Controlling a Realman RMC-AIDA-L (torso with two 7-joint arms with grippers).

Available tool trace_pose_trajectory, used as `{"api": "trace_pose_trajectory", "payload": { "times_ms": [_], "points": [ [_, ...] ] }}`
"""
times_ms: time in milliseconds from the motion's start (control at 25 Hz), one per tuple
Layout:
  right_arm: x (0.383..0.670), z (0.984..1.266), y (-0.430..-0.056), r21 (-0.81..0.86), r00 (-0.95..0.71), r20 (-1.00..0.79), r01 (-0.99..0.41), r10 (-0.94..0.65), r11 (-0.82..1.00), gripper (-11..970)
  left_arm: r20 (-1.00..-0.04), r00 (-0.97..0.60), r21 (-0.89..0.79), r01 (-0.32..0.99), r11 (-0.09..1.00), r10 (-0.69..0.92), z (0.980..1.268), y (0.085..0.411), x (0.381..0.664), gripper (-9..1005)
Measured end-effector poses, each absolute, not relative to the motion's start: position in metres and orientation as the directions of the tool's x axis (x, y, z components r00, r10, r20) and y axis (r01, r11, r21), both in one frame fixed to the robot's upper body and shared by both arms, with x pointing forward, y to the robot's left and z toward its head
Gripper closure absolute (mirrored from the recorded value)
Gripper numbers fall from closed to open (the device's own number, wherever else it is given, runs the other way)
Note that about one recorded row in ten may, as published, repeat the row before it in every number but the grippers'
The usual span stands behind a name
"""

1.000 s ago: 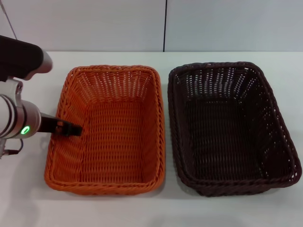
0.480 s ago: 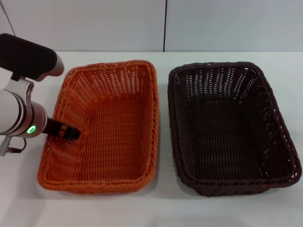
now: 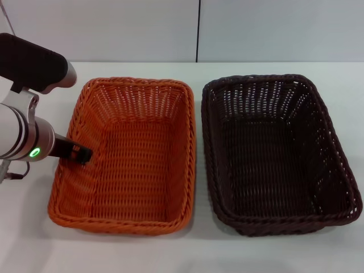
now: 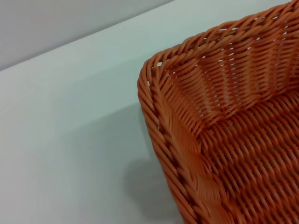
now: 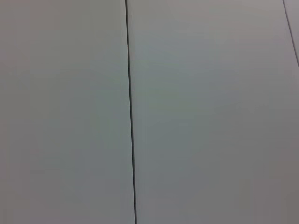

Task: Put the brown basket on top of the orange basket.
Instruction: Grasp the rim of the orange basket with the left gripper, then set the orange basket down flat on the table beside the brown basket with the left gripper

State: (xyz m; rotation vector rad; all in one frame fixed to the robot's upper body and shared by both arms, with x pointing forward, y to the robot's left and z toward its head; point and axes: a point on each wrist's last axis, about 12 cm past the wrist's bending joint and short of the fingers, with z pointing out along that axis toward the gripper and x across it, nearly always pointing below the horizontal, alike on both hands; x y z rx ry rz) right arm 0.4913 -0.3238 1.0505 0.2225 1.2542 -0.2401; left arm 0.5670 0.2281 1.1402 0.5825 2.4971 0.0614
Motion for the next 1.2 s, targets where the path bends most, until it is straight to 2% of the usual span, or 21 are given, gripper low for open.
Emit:
{"api": "trace_pose_trajectory", "payload": {
  "times_ms": [200,640,840,880,920,1200],
  "points": [
    [0.491,1.051,-0.324,0.036,0.293,-0.954,0.301,-0.057,0.953,282,-0.519,-0.701,0.215,0.447,0.868,0.489,1.146,0.230,0.568,634],
    [0.492,1.052,-0.324,0.038,0.300,-0.952,0.303,-0.057,0.952,282,-0.483,-0.483,0.435,0.592,0.678,0.731,1.192,0.246,0.567,677],
    [0.493,1.053,-0.324,0.041,0.307,-0.950,0.302,-0.056,0.952,282,-0.415,-0.394,0.510,0.645,0.568,0.820,1.207,0.251,0.563,689],
    [0.494,1.054,-0.324,0.044,0.311,-0.949,0.303,-0.055,0.952,282,-0.376,-0.332,0.549,0.672,0.497,0.865,1.215,0.249,0.561,691],
    [0.494,1.054,-0.324,0.044,0.311,-0.949,0.303,-0.055,0.952,282,-0.376,-0.332,0.549,0.672,0.497,0.865,1.215,0.249,0.561,694],
    [0.497,1.056,-0.324,0.048,0.318,-0.947,0.305,-0.054,0.951,282,-0.268,-0.141,0.661,0.693,0.289,0.953,1.239,0.243,0.549,738]
  ]
}}
